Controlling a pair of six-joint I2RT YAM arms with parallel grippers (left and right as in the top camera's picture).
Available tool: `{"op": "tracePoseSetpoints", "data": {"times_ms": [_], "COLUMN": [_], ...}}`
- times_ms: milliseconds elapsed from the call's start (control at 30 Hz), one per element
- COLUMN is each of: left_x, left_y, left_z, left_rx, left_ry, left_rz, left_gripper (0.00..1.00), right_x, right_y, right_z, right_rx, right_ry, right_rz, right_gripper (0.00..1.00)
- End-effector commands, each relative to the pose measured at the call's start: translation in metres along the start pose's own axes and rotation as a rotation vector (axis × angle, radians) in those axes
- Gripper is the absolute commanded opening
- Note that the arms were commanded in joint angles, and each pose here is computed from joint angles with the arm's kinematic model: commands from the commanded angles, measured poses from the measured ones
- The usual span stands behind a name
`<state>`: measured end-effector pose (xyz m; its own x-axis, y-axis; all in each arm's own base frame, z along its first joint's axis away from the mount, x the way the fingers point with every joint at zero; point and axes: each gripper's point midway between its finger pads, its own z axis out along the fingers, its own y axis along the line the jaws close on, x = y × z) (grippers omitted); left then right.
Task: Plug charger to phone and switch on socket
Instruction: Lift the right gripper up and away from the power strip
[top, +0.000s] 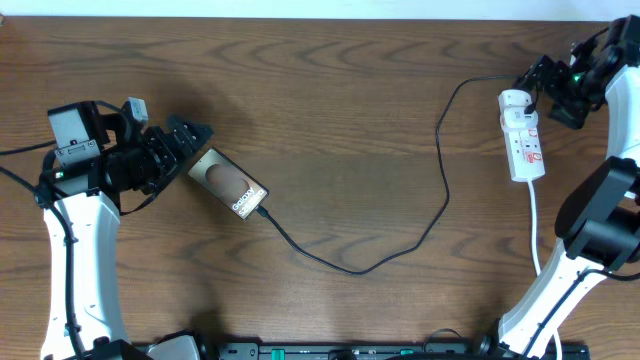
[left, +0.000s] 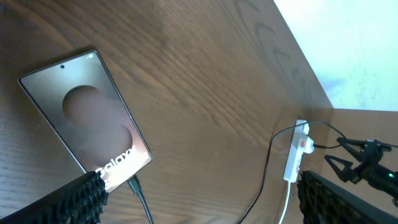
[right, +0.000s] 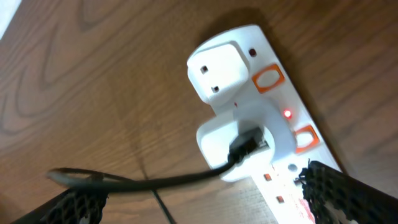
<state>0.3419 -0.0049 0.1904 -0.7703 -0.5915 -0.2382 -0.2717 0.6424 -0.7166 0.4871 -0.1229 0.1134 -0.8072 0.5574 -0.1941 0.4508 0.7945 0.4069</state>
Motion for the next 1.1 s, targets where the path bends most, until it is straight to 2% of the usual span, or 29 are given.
{"op": "tracePoseSetpoints", "data": {"times_ms": [0,267,467,633,800,1067], "left_x": [-0.006,-0.014,-0.017,-0.026,-0.033,-0.034], "left_y": [-0.002,-0.006,-0.009,-0.027,-0.047,-0.06], "left_z": [-0.003,-0.003,-0.005,-0.019,-0.037,-0.052], "left_rx": [-0.004,0.011,0.02,0.05,0.088,0.108], "left_ry": [-0.027,-0.058,-0.067,-0.108,-0.185,-0.24], "left_rz": [0.01,0.034,-0.001,0.042,0.114,0.161], "left_gripper": [0.94,0.94,0.94,0.94,0.94,0.94], "right_x": [-0.007,0.0,0.025,0.052,0.067,0.069], "right_y": [0.001,0.002,0.025,0.049,0.058,0.058], "right_z": [-0.018,-0.083,-0.171,-0.233,-0.262,-0.264], "right_rx": [0.038,0.153,0.194,0.158,0.136,0.135], "right_ry": [-0.029,-0.102,-0.242,-0.357,-0.416,-0.419], "right_rz": [-0.009,-0.008,-0.013,-0.057,-0.077,-0.078], "right_gripper": [0.99,0.99,0.99,0.99,0.99,0.99]}}
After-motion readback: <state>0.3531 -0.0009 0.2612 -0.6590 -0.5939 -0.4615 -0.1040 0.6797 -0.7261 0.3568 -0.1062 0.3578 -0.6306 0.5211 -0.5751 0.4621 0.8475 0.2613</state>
